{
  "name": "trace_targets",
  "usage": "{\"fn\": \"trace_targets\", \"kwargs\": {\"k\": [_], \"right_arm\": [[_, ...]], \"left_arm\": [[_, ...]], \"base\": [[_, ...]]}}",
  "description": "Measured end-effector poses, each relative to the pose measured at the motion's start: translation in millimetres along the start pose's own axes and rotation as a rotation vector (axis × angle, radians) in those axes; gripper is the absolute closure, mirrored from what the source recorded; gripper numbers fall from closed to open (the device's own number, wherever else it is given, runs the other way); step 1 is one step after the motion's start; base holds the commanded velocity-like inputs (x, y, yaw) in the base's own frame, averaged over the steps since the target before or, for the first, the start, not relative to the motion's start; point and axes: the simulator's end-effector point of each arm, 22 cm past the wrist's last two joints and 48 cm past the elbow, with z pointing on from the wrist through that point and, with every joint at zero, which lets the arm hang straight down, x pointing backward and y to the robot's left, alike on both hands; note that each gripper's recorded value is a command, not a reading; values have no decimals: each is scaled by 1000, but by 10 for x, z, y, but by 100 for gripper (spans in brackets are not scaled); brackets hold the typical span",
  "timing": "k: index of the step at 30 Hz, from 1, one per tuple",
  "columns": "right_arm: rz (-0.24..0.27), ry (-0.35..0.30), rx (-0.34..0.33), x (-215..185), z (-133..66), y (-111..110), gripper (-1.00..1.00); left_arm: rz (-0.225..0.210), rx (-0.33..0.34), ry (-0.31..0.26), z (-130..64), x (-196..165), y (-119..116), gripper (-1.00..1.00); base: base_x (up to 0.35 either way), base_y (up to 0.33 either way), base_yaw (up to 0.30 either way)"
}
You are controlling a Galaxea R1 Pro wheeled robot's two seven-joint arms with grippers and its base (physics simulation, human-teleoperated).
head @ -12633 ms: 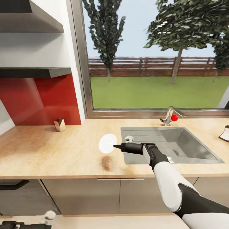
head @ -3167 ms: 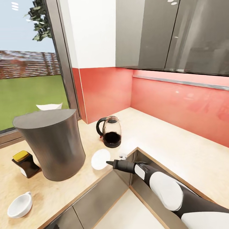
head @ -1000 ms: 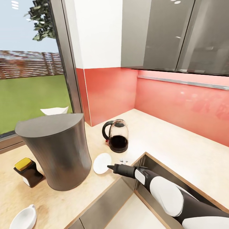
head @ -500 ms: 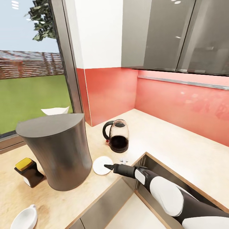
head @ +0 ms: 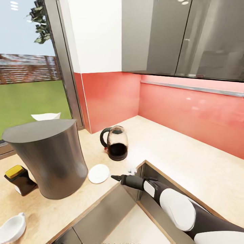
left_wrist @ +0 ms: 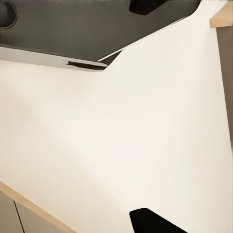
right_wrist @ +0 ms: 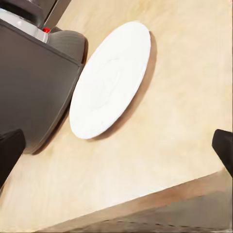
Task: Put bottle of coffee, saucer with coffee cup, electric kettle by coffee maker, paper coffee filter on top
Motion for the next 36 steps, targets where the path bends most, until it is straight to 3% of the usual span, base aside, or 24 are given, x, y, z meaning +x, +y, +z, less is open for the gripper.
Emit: {"fn": "trace_targets", "kwargs": {"k": [23, 26, 30, 32, 36], "right_arm": [[-31, -4, 17, 48, -4, -56, -100], [-18, 2, 84, 174, -22, -235, -100], [-10, 13, 274, 356, -112, -683, -100], [-2, 24, 318, 458, -149, -793, -100], [3, 91, 435, 920, -293, -1092, -100]], "left_arm": [[-4, -1, -6, -1, -28, 15, -100], [-4, -2, -6, -1, -30, 17, -100], [-5, -1, -9, -2, -36, 17, -100], [-5, -1, -10, -3, -40, 16, -100], [-4, 1, -14, -6, -56, 6, -100]], "base": [[-214, -226, 0], [-131, -220, 0], [-48, -62, 0], [-12, -16, 0], [-5, -6, 0]]}}
